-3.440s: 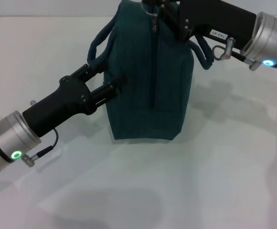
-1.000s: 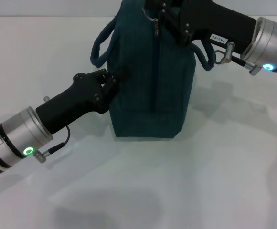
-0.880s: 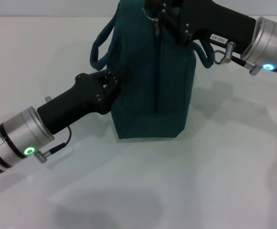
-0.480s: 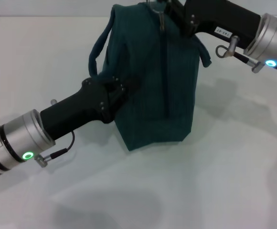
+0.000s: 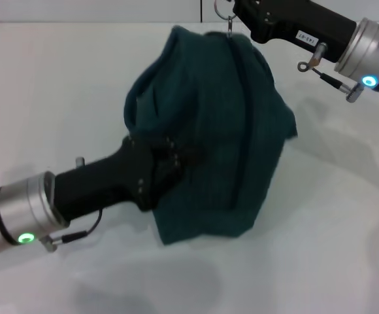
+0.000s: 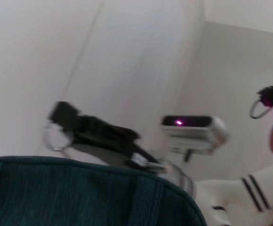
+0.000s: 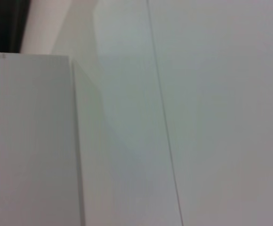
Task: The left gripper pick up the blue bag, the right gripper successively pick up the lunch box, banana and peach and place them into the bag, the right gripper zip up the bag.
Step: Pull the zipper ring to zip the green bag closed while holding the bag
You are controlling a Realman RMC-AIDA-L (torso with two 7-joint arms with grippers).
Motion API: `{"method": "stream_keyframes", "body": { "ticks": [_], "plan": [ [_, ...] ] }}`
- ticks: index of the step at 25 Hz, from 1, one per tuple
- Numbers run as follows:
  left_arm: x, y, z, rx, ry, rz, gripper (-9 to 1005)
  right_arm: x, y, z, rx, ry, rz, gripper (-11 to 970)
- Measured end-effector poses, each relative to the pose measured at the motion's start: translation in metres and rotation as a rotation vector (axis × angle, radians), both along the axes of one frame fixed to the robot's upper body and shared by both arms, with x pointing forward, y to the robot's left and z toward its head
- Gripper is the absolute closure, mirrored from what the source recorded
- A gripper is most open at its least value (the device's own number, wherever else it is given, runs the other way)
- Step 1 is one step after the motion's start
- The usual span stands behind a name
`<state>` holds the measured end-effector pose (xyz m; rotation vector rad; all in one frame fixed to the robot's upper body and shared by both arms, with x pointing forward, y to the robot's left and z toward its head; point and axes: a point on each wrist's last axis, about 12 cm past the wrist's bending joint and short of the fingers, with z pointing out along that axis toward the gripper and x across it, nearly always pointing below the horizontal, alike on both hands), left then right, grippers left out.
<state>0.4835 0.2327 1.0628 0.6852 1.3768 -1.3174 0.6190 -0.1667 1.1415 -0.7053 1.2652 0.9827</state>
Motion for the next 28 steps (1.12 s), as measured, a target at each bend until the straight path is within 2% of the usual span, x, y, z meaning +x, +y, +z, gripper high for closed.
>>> {"method": "stream_keyframes", "body": {
  "ticks": [4,11,15,20,25,28],
  "plan": [
    [-0.011,0.003,-0.001,0.010,-0.002,-0.062,948,0.004,-0.001,-0.003,-0.015,0.032,-0.025,941],
    [-0.020,0.015,-0.004,0.005,0.014,-0.048,948,0.006,-0.004,-0.007,-0.034,0.056,-0.060,941],
    [-0.023,0.031,-0.007,-0.016,0.020,0.093,948,0.003,-0.009,-0.007,-0.007,0.047,-0.063,941],
    [-0.020,0.050,-0.017,0.010,0.054,0.300,948,-0.011,-0.021,-0.010,0.066,0.038,-0.050,941],
    [-0.018,0.055,-0.020,0.054,0.058,0.334,948,-0.021,-0.031,-0.015,0.125,0.071,-0.052,948],
    [-0.018,0.056,-0.019,0.058,0.054,0.336,886,-0.024,-0.035,-0.019,0.134,0.088,-0.059,950]
  ]
}}
